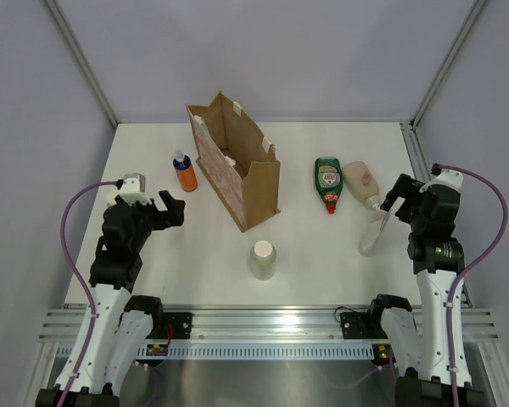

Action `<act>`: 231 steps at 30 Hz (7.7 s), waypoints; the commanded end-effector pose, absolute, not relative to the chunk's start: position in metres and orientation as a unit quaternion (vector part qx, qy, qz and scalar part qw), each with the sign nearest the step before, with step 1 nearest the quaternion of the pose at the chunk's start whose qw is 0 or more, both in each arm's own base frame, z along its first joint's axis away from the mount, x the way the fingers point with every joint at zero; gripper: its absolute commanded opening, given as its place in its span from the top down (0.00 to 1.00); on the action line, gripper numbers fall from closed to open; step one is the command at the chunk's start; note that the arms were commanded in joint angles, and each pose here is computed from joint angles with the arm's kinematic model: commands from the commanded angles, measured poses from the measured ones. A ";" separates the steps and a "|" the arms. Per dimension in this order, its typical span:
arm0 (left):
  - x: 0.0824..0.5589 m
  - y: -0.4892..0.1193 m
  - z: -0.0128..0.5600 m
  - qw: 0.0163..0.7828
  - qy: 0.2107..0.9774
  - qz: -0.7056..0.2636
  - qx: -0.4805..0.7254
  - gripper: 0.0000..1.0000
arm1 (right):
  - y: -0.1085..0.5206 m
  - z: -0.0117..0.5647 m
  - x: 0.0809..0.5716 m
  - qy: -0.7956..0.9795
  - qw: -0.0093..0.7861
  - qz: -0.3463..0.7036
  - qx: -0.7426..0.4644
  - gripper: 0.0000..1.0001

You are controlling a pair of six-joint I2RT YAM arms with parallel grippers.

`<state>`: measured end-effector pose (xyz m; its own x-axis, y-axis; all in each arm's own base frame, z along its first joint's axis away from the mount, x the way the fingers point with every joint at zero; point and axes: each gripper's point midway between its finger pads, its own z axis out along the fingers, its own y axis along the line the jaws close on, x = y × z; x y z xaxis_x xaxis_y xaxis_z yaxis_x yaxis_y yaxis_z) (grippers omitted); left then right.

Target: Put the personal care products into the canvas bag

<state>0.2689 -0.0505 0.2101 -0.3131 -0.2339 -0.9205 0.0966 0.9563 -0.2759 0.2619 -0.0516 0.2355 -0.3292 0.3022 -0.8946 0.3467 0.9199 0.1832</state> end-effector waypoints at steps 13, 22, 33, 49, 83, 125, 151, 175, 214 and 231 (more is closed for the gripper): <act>0.291 -0.056 0.199 0.549 0.823 -0.140 -0.033 0.01 | 0.088 0.242 0.224 0.772 0.506 0.237 -0.303 0.00; 0.359 -0.060 0.193 0.545 0.831 -0.110 0.021 0.01 | 0.096 0.231 0.217 0.735 0.533 0.242 -0.342 0.01; 0.458 -0.054 0.176 0.552 0.831 -0.063 0.033 0.01 | 0.094 0.235 0.215 0.729 0.547 0.225 -0.346 0.00; 0.486 -0.048 0.144 0.544 0.838 -0.045 0.016 0.09 | 0.091 0.234 0.218 0.737 0.543 0.220 -0.336 0.00; 0.293 -0.109 0.348 0.573 0.737 -0.349 -0.086 1.00 | 0.090 0.231 0.212 0.739 0.539 0.234 -0.330 0.00; 0.461 -0.264 0.272 0.391 0.858 -0.333 0.017 0.27 | 0.086 0.227 0.220 0.754 0.530 0.238 -0.307 0.01; 0.292 -0.141 0.365 0.634 0.735 -0.223 0.093 0.01 | 0.078 0.212 0.368 0.912 0.377 0.137 -0.086 0.00; 0.215 -0.112 0.227 0.579 0.782 -0.209 0.101 0.01 | 0.109 0.099 0.426 0.966 0.248 0.058 -0.039 0.01; 0.215 -0.115 0.226 0.578 0.780 -0.215 0.107 0.01 | 0.111 0.015 0.418 0.958 0.079 -0.067 -0.269 0.25; 0.209 -0.125 0.234 0.585 0.763 -0.242 0.130 0.01 | 0.129 0.070 0.384 0.940 0.066 0.280 -0.186 0.63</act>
<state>0.2080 -0.1175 0.2226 -0.3267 -0.0723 -0.9424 0.4368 0.8727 -0.2184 0.4013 0.1234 0.0522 -0.8945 -0.3739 -0.2452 -0.4412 0.8274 0.3475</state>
